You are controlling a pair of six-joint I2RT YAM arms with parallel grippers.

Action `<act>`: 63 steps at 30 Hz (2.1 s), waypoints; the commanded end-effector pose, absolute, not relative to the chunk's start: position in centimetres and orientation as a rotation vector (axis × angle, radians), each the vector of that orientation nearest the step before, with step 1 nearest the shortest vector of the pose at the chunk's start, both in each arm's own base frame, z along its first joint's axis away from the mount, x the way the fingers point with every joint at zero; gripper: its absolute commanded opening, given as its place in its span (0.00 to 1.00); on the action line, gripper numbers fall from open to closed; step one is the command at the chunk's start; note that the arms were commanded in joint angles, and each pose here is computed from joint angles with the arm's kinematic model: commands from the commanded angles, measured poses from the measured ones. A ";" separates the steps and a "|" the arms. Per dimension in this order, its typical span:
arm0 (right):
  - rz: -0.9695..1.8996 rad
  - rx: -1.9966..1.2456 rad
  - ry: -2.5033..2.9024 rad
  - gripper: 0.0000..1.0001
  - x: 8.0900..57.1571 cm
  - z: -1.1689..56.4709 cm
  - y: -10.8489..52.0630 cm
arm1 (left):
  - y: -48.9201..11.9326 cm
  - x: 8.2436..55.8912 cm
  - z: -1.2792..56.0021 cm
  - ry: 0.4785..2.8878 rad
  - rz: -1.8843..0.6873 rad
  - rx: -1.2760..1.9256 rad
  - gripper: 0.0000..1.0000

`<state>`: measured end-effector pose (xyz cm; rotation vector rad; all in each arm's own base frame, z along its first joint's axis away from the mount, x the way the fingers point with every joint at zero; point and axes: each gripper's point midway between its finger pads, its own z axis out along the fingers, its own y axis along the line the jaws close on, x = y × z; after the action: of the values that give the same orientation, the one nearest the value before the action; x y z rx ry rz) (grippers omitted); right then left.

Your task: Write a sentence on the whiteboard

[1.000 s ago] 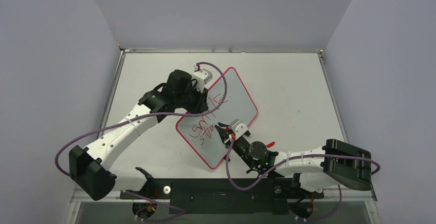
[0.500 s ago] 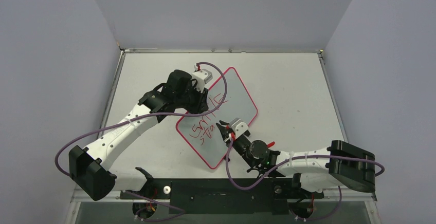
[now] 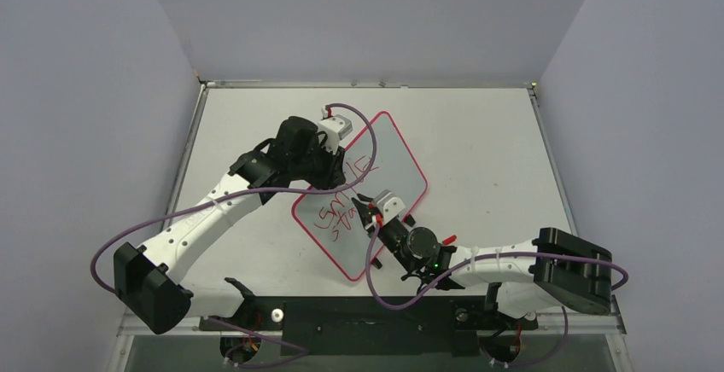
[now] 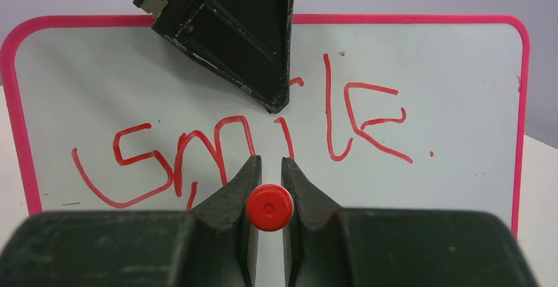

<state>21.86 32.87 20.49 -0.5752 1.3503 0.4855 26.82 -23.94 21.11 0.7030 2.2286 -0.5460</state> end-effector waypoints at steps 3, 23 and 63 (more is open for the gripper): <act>0.528 -0.542 1.315 0.00 22.1 21.8 33.4 | -21.3 27.7 19.9 2.211 -0.329 0.795 0.00; 0.510 -0.534 1.382 0.00 21.8 18.6 31.8 | -21.4 27.7 19.7 2.216 -0.331 0.797 0.00; 0.464 -0.500 1.407 0.00 23.6 18.9 31.6 | -21.3 27.6 19.8 2.212 -0.327 0.794 0.00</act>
<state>24.02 31.77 20.75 -0.4744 1.3621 0.4503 26.83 -23.82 21.03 0.6998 2.2309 -0.5399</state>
